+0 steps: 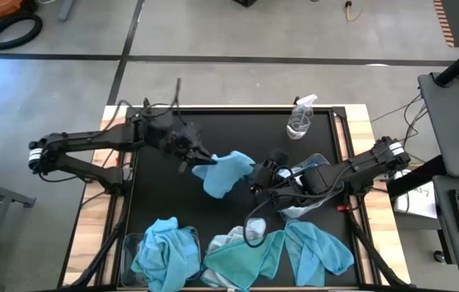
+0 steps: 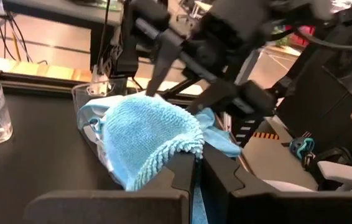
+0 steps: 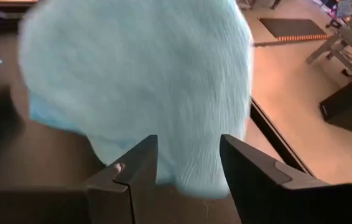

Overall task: Sort microfiber towel by color & place in baskets
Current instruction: Put the blue towel into the bottom transparent bin

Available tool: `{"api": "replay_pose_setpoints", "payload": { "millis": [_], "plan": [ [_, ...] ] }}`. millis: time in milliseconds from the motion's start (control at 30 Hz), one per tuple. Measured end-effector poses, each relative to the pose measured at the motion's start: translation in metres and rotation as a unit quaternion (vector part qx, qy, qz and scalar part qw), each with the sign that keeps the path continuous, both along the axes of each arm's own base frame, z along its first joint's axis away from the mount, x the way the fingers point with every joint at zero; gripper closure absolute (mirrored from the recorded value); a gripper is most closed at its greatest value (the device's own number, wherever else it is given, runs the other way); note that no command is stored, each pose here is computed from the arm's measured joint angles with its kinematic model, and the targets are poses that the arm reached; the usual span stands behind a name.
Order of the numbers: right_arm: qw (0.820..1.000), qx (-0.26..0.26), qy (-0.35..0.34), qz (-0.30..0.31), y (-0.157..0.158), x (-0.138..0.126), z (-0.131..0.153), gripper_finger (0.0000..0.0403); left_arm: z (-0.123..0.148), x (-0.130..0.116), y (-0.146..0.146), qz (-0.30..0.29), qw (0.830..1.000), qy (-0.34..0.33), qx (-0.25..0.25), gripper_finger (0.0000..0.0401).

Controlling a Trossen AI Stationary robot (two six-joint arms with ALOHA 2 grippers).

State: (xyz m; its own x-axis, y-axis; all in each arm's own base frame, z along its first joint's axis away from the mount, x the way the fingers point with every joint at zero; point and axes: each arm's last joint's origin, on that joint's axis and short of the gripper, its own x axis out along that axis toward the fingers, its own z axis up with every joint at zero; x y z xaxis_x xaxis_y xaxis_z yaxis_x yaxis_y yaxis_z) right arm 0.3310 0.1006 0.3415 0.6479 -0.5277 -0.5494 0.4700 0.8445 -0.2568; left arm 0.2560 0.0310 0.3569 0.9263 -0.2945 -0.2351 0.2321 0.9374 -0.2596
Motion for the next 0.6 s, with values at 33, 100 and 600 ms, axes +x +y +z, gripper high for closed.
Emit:
{"api": "replay_pose_setpoints", "payload": {
  "millis": [33,100,600],
  "plan": [
    [1.000,0.005,-0.002,-0.005,0.000,-0.001,0.000,0.0234,0.004,-0.006,-0.001,0.000,1.000,-0.003,0.001,0.0401],
    [1.000,0.008,-0.002,-0.009,-0.001,-0.003,0.002,0.0234,0.010,-0.016,-0.003,0.000,1.000,-0.010,0.000,0.0401],
    [1.000,0.008,-0.002,-0.009,-0.003,-0.007,0.005,0.0232,0.036,-0.063,-0.071,-0.160,0.980,0.001,-0.121,0.0401]
  ]
}}
